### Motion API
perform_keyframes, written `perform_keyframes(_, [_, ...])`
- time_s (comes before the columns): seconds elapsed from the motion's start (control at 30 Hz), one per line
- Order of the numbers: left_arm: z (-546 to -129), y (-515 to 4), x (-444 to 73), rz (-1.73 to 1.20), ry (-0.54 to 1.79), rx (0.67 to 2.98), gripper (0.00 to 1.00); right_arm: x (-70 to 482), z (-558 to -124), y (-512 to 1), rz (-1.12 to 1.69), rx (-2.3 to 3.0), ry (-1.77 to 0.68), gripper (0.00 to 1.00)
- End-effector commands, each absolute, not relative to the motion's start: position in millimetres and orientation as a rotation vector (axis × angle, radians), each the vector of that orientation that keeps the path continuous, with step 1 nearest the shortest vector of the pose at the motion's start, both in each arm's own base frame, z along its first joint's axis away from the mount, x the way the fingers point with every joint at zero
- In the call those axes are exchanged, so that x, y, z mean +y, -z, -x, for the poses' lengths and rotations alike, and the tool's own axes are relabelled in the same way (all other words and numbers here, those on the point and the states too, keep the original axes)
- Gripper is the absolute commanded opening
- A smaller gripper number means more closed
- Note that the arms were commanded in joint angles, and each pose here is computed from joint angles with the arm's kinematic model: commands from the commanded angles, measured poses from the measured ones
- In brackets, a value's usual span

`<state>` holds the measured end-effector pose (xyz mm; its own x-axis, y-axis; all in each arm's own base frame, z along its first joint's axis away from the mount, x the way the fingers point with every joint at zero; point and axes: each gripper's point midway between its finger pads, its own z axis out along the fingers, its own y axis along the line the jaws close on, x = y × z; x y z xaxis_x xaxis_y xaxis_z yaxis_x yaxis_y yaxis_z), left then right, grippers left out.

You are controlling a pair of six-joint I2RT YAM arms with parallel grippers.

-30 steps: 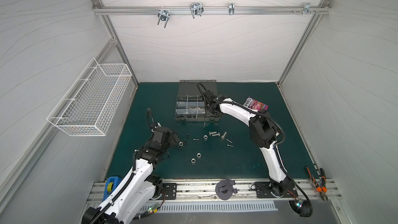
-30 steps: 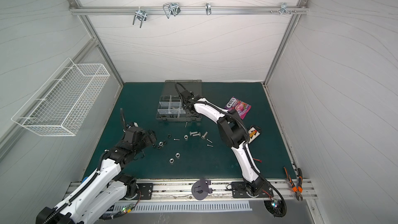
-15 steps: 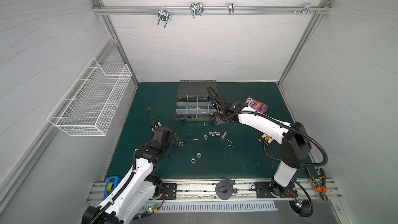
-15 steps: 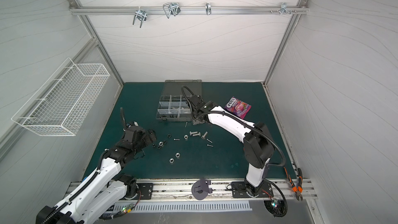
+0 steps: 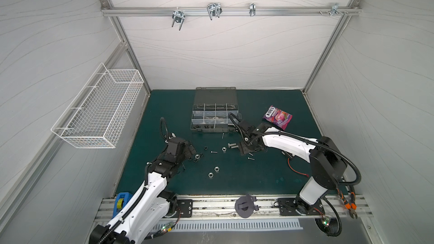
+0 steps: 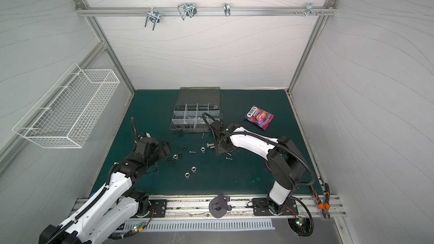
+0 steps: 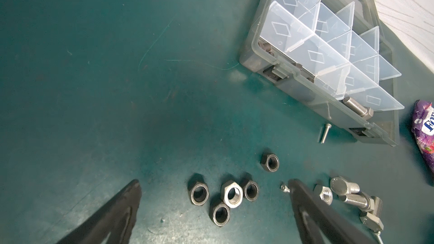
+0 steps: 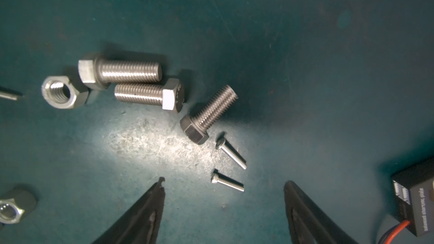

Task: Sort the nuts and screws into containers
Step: 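Move the right gripper back down to the remaining silver bolts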

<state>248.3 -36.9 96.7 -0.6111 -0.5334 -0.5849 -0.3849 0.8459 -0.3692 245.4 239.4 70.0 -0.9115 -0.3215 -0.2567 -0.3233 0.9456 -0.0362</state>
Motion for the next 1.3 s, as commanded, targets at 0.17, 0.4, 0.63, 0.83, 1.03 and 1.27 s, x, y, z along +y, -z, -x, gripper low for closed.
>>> perform_keyframes(0.17, [-254, -114, -35, 0.683, 0.284, 2.248, 0.99, 247, -246, -44, 0.548, 2.887, 0.018, 0.83])
perform_keyframes(0.4, [-255, -112, -36, 0.682, 0.284, 2.253, 0.99, 242, -257, -32, 0.495, 2.911, 0.017, 0.83])
perform_keyframes(0.63, [-258, -110, -38, 0.684, 0.293, 2.26, 0.99, 235, -269, -17, 0.434, 2.938, 0.029, 0.83])
perform_keyframes(0.83, [-258, -110, -39, 0.68, 0.291, 2.264, 0.99, 233, -281, -7, 0.386, 2.946, 0.033, 0.8])
perform_keyframes(1.03, [-259, -110, -39, 0.68, 0.291, 2.262, 0.99, 238, -290, -5, 0.357, 2.943, 0.0, 0.76])
perform_keyframes(1.27, [-259, -109, -39, 0.679, 0.292, 2.267, 0.99, 240, -293, 1, 0.369, 2.953, 0.003, 0.71])
